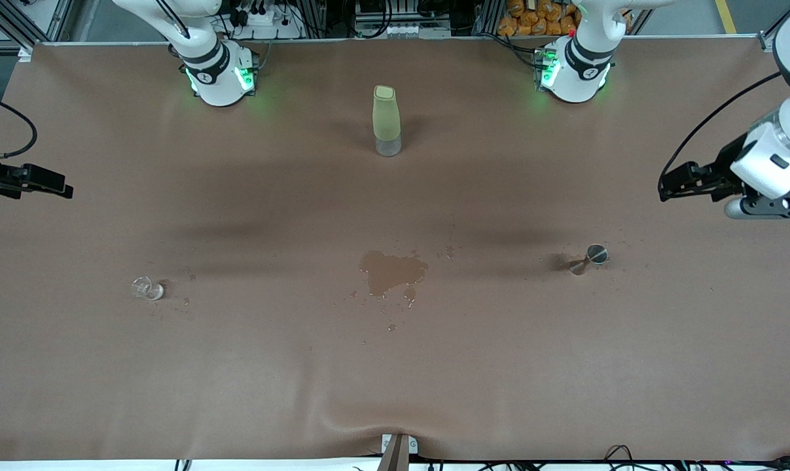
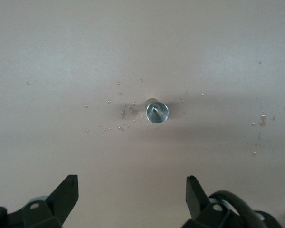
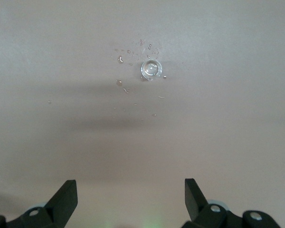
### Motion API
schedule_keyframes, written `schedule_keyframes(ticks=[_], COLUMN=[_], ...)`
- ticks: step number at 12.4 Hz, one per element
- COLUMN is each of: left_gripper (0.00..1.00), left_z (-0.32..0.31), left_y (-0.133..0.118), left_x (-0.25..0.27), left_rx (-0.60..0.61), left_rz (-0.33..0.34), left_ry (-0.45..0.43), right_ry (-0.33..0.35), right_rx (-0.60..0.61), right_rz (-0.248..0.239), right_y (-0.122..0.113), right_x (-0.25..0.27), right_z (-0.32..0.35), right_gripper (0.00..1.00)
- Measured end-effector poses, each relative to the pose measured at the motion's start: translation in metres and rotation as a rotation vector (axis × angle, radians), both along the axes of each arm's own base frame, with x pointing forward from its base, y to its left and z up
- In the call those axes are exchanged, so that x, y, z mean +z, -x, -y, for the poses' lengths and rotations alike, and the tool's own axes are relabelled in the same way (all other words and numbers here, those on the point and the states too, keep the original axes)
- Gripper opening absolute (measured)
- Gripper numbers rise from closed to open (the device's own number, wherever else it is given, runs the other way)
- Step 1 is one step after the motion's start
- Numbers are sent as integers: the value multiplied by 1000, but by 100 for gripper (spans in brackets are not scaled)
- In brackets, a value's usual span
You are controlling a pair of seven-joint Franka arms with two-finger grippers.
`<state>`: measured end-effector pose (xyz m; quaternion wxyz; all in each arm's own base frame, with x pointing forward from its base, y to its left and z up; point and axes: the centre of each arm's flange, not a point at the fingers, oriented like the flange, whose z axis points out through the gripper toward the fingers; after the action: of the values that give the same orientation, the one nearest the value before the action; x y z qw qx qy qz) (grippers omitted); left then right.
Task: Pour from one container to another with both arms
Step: 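Reach the left gripper toward the jigger while the right gripper reaches the beaker, then lower the left gripper around the jigger while the right gripper surrounds the beaker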
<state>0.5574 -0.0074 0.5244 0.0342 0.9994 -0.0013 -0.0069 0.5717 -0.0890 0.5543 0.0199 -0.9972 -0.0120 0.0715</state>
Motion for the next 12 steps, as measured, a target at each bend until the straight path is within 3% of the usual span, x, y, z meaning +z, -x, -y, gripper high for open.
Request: schedule_keyframes(ticks=[6,9,12], left_gripper=[100,100,100], left_z=[-20,-59,-101], left_y=[8,14,12], left_x=[-77,-126,-182], left_rx=[-24,-149,-284], left_rz=[26,35,69], left_ry=[92,146,278], right_ry=[-47,-117,-235], right_rx=[130,187,263], right_rz=[19,41,71], right_y=[-20,-27,-29], right_x=[-46,-77,-117], right_z=[49,80,116], right_gripper=[100,100,100])
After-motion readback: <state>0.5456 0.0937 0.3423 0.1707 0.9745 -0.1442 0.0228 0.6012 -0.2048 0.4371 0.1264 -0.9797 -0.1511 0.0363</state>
